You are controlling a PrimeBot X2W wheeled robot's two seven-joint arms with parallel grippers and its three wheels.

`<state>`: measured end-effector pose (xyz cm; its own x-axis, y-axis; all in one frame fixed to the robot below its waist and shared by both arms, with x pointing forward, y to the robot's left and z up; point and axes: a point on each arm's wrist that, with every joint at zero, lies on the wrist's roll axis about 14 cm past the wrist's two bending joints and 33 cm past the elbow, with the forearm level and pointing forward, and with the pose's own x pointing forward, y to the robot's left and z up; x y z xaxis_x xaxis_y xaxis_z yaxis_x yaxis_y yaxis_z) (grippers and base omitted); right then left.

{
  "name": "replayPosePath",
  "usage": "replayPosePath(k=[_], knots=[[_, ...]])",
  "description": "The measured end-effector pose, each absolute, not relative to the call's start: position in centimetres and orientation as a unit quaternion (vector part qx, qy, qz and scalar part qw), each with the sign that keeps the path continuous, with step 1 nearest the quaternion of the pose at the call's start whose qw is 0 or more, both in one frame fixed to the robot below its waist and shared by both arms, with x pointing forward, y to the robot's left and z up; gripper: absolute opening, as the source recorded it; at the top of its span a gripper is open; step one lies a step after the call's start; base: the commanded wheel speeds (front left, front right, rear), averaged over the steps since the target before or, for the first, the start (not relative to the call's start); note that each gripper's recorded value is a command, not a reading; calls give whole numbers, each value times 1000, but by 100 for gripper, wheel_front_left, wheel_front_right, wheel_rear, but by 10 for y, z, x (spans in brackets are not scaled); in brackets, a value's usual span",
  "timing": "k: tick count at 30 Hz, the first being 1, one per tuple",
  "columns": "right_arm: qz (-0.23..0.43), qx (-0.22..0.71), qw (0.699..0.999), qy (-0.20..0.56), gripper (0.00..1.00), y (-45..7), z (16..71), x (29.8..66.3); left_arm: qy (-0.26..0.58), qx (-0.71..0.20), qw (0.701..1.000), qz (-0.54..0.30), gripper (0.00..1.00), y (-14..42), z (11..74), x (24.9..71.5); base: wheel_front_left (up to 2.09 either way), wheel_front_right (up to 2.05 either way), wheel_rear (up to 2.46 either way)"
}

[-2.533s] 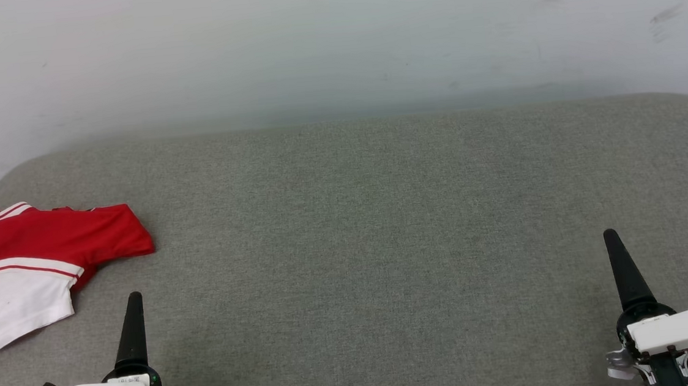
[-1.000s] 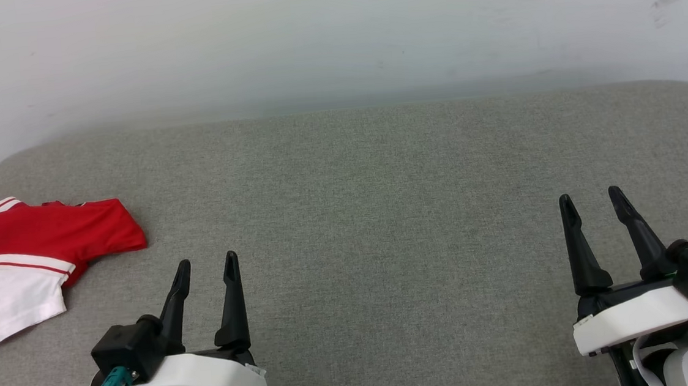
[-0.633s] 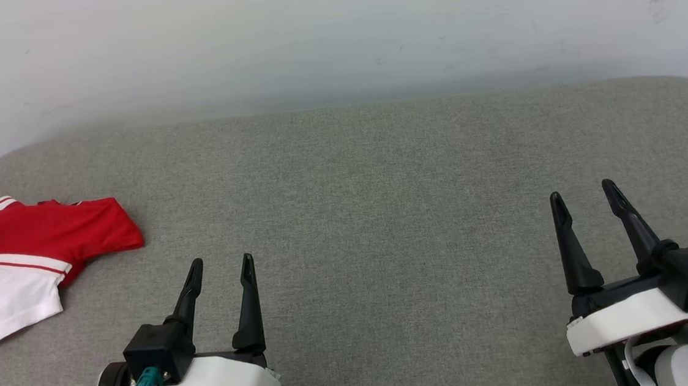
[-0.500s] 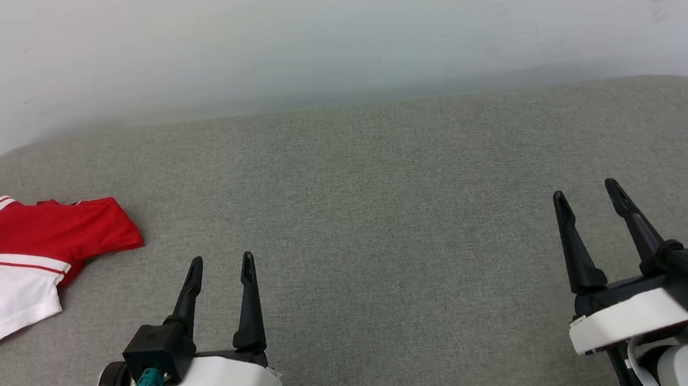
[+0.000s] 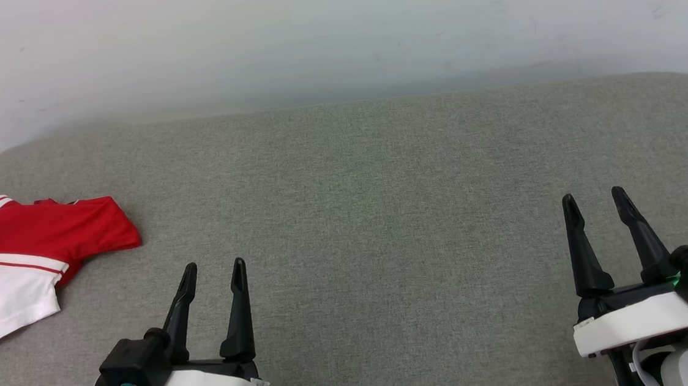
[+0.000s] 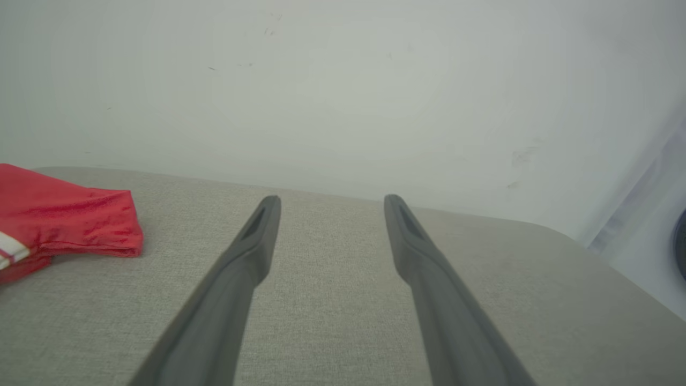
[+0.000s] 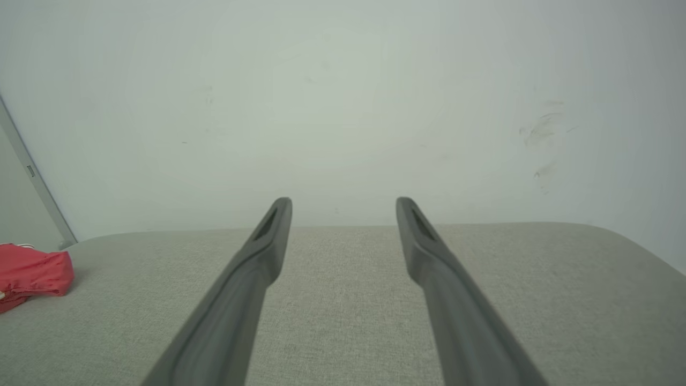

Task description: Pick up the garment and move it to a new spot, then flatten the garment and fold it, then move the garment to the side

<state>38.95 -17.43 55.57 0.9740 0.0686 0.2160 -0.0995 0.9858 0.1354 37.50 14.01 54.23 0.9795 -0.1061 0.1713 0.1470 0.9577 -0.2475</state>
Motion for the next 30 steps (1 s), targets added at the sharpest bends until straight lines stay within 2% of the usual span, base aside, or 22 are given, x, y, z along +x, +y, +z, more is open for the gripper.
replayPosePath(k=[10,30], knots=[[32,76,992,-92,100,-180,543,387,-61,-109,990,-69,100,144,525,374,0,0,0],[53,37,993,-99,100,-167,544,388,-80,-80,991,-77,100,140,532,371,0,0,0]])
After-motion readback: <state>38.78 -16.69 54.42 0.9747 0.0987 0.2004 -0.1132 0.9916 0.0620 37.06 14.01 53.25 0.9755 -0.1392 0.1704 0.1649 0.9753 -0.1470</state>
